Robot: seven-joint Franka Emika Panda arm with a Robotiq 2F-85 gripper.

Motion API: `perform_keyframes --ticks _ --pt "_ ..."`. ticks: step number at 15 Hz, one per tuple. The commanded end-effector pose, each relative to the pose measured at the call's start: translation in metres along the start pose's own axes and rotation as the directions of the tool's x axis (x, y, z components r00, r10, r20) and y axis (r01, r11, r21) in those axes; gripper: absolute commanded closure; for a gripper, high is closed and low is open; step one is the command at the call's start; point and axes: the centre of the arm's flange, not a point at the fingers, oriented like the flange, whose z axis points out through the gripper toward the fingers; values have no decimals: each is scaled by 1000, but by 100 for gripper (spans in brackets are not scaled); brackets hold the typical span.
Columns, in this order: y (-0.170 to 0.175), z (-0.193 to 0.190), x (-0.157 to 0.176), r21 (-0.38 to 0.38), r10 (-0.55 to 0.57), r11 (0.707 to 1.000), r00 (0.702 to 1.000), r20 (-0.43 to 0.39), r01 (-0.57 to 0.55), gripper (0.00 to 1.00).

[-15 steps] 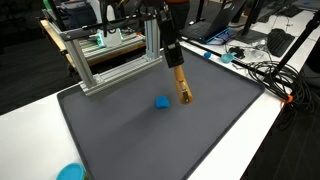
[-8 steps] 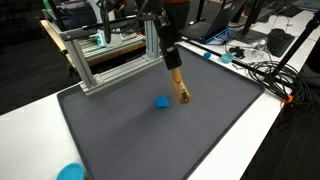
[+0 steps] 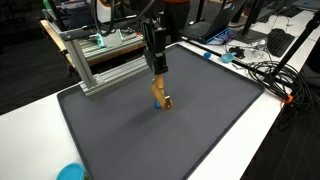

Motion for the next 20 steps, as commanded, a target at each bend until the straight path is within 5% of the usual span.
perform_keyframes --ticks 1,5,8,9,10,12,13,16,20 --pt "0 -18 7 132 -88 986 991 -96 100 78" --pt "-6 6 8 202 -66 978 997 43 57 78" --pt "-12 14 2 250 35 967 998 57 -48 78" --pt "-16 21 2 225 -9 974 999 37 0 78" --pt "-17 25 1 234 -3 972 999 40 -7 53" --pt "-18 28 2 239 -4 971 999 41 -6 53" --pt "-18 29 2 239 -4 971 999 41 -6 78" --pt "-19 27 10 265 90 955 981 174 -134 78" --pt "-22 20 11 240 277 907 919 282 -347 78"
